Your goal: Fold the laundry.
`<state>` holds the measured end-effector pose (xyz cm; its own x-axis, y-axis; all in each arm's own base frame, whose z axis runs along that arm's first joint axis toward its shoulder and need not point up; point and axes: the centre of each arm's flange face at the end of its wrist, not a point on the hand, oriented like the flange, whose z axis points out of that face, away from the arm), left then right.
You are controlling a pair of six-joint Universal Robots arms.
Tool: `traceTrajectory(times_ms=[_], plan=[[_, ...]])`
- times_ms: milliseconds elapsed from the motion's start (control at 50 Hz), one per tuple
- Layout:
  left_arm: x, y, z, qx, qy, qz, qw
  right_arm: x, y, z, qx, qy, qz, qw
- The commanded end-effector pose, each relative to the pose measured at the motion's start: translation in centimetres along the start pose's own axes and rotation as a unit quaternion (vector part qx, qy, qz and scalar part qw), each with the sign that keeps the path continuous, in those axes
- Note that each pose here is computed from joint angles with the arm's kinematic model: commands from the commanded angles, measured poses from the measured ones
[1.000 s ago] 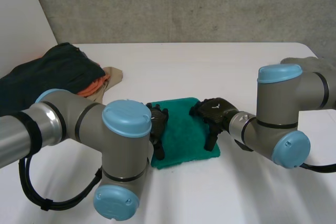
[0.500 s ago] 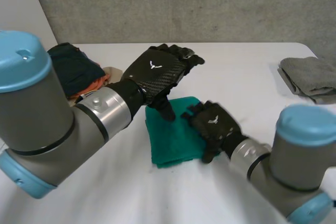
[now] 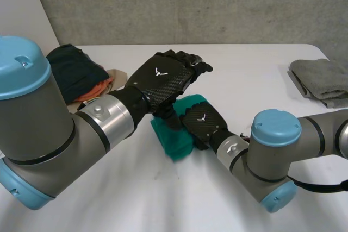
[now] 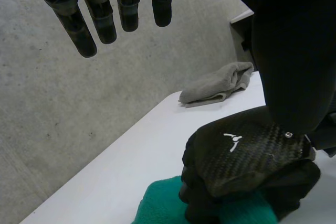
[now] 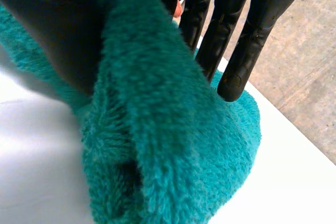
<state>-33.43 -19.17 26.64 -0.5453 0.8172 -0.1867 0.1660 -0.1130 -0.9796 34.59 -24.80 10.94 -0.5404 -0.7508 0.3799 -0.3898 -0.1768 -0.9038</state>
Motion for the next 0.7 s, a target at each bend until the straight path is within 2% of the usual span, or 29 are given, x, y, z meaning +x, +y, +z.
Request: traceTrajectory(times_ms=[20,220,340,440,520,600,700], plan=[[-0.5,-0.1,0.1,0.002,-0.006,0.0,1.0,1.1,-0.7,0.9,0.016,0.012,-0.003,1.0],[-1.3,-0.1,0.1,0.001,-0.021,-0.001,1.0,5.2,-0.5,1.4,0.015,0.051,-0.002,0.999],[-2.0,-0.4,0.1,0.007,-0.034,-0.001,0.999,9.8,-0.6,1.5,0.019,0.094,-0.002,0.995],[-2.5,-0.6,0.1,0.011,-0.041,0.0,0.999,13.9,-2.1,2.1,0.057,0.119,-0.018,0.991],[-2.6,-0.6,0.1,0.013,-0.042,0.001,0.999,18.1,-3.9,2.5,0.098,0.148,-0.043,0.983],[-2.6,-0.6,0.1,0.013,-0.043,0.001,0.999,24.6,-5.6,2.4,0.139,0.209,-0.077,0.965],[-2.5,-0.8,0.0,0.015,-0.043,0.002,0.999,31.5,-6.4,1.5,0.18,0.265,-0.08,0.944]])
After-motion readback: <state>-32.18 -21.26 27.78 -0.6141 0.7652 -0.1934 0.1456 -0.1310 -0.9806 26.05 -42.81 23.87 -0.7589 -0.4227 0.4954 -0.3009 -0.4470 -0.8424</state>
